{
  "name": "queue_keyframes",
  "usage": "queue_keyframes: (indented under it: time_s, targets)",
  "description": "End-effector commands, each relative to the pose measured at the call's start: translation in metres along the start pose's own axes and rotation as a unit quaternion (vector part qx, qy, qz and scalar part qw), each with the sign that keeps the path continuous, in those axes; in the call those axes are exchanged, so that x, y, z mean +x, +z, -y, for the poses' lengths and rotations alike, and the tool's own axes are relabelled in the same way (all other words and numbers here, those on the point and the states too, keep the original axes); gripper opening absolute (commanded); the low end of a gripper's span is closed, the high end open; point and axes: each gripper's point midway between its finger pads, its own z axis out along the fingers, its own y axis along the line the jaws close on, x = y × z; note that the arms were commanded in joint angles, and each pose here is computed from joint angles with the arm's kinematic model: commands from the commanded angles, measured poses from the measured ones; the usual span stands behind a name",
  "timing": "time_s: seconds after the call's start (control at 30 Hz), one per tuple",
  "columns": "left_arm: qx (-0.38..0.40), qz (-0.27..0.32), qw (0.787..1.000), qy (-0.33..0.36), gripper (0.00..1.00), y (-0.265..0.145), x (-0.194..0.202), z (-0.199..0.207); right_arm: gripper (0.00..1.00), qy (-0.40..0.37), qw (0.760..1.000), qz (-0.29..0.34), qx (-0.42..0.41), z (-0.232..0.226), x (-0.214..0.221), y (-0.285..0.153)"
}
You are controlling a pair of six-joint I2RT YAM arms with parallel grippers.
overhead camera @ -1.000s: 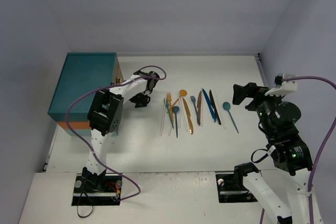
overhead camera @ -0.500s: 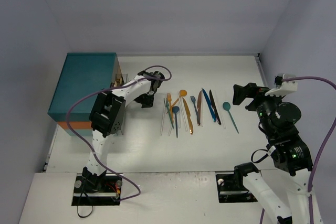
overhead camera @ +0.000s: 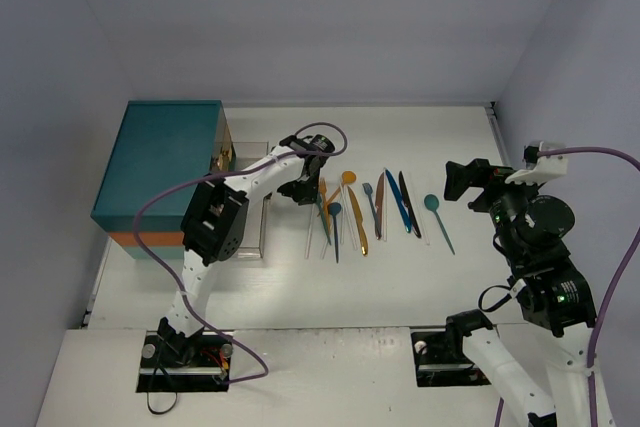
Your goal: Sort the eating utensils into containers
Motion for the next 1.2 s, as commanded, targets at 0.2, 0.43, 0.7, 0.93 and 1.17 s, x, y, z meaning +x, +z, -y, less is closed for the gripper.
queue_keyframes:
  time_s: [0.2, 0.43, 0.7, 0.93, 1.17]
  targets:
    - [0.111, -0.003, 0.993, -0.037, 0.82, -0.029, 0.004, 0.077, 1.00, 0.002, 1.000, 0.031, -0.003, -0.003, -0.017, 0.001]
    - [0.127, -0.001, 0.991, -0.039, 0.82, -0.037, 0.003, 0.089, 1.00, 0.002, 0.999, 0.033, -0.004, -0.003, -0.017, 0.000]
    - [0.144, -0.004, 0.989, -0.043, 0.82, -0.042, 0.001, 0.097, 1.00, 0.002, 0.999, 0.034, -0.006, -0.003, -0.018, -0.001]
    - [0.154, 0.006, 0.987, -0.048, 0.82, -0.047, -0.010, 0.104, 1.00, 0.002, 0.999, 0.034, -0.007, -0.004, -0.018, -0.001]
    - [0.163, 0.009, 0.985, -0.054, 0.82, -0.050, -0.016, 0.107, 1.00, -0.001, 0.999, 0.036, -0.007, -0.004, -0.020, -0.002]
